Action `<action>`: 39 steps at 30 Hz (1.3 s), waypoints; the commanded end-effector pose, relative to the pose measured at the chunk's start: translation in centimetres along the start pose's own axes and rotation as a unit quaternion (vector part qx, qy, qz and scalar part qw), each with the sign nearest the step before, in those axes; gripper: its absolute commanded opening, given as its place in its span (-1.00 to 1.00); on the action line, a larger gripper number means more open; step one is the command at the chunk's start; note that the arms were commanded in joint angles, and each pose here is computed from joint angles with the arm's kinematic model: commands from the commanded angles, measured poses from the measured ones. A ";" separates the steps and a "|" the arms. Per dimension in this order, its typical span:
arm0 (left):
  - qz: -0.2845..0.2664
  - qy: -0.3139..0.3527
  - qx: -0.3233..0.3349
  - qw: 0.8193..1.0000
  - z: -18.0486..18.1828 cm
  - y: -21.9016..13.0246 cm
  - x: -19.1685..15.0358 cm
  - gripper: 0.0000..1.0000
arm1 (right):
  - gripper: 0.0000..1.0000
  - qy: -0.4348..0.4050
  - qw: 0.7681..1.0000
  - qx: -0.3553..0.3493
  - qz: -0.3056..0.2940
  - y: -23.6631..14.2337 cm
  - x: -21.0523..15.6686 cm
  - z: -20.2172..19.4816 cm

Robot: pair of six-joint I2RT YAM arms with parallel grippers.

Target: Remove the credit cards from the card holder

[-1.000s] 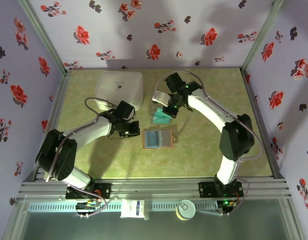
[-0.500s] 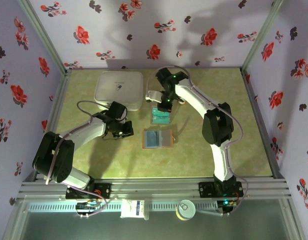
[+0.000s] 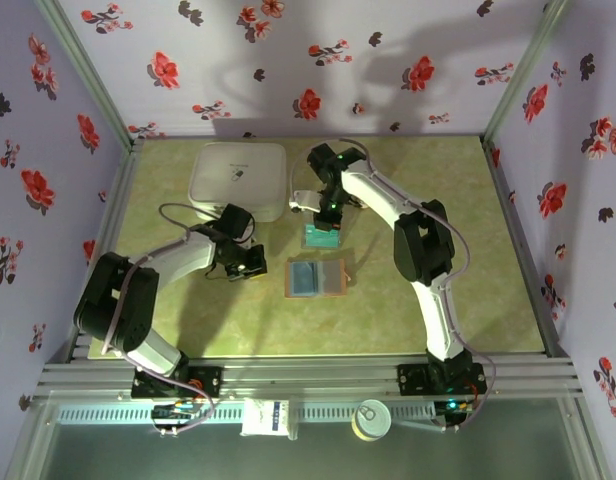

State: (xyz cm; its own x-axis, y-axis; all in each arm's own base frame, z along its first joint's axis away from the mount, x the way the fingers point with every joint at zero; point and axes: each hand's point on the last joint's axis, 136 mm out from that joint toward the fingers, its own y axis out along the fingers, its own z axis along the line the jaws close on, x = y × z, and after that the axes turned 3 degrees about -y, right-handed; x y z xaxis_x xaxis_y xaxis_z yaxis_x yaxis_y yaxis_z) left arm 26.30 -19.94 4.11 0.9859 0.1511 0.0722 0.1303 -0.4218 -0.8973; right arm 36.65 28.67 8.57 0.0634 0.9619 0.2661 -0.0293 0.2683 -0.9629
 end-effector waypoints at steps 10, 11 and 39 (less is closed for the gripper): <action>-0.006 0.022 -0.032 0.999 -2.8 -1.6 2.1 -0.82 | -0.68 0.017 0.999 -0.040 -0.005 -4.5 -0.5 -1.0; -0.007 0.020 -0.039 0.999 -3.1 -1.7 2.2 -0.83 | -0.68 0.024 0.999 -0.043 -0.006 -5.0 -0.4 -0.9; 0.037 0.032 -0.015 0.999 -4.6 3.9 -2.8 -0.97 | -0.62 0.602 0.772 -0.016 -0.204 0.4 0.1 8.9</action>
State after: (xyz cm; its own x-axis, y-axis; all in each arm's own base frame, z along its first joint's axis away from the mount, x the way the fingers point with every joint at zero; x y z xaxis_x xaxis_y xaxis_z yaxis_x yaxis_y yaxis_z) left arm 24.63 -26.53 3.62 0.9980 0.0408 0.0478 0.0618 -0.4962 -0.8660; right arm 28.09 28.25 7.98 0.9171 0.1510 0.3690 0.2611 0.4722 -0.8420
